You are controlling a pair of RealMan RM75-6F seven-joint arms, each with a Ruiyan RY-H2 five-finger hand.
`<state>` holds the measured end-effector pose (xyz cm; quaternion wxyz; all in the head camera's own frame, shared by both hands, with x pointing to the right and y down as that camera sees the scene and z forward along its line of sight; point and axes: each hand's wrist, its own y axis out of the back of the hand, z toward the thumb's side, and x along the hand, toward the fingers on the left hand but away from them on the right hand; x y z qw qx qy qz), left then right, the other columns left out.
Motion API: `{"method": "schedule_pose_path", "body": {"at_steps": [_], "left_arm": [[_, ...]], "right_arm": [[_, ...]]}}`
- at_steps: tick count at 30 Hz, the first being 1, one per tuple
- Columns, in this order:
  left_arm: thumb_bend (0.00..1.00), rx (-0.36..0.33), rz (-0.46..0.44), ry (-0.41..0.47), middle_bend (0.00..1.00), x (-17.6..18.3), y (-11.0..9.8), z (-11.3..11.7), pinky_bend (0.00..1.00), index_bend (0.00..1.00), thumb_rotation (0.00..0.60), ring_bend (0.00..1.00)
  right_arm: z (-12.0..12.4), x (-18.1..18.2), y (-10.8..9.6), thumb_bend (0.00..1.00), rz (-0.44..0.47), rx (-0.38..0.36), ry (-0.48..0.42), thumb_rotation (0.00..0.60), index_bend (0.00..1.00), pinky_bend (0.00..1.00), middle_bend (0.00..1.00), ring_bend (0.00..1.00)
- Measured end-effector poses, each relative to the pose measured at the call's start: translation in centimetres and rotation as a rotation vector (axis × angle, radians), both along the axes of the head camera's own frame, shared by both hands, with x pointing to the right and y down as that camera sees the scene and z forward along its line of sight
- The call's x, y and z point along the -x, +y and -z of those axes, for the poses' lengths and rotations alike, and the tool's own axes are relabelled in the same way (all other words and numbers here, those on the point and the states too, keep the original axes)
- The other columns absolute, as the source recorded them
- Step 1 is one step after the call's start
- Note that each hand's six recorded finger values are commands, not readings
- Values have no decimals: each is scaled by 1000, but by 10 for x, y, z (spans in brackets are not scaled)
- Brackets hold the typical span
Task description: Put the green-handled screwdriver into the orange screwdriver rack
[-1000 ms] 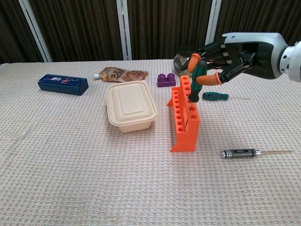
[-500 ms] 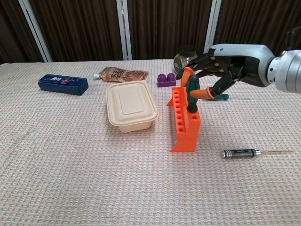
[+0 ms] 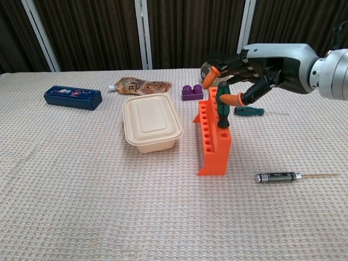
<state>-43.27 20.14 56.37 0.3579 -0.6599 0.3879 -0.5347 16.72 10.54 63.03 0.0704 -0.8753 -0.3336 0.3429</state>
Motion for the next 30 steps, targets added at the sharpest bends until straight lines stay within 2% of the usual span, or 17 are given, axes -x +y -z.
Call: {"method": "schedule_pose_path", "body": {"at_steps": [8,17,20,24,30], "left_arm": [[165,-5,3,4,0,1,-1,1,0,58,600,0],[166,-7,12,-2,0,1,-4,-1,0,58,600,0],[165,-14,18,-13,0,2,-5,-1,0,59,600,0],[164,-32,31,-28,0,5,-5,-1,0,58,600,0],[163,-44,33,-33,0,6,-3,2,0,59,600,0]], "right_arm": [[11,-9,-6,404,-33,-22,-10,600,317,0,146,0],[38,-50,-26,404,-132,-150,23,600,310,0,146,0],[44,-68,-30,407,-165,-225,79,600,310,0,147,0],[48,-101,-30,409,-202,-340,209,600,307,0,148,0],[48,-162,-5,408,-263,-467,434,600,235,0,114,0]]}}
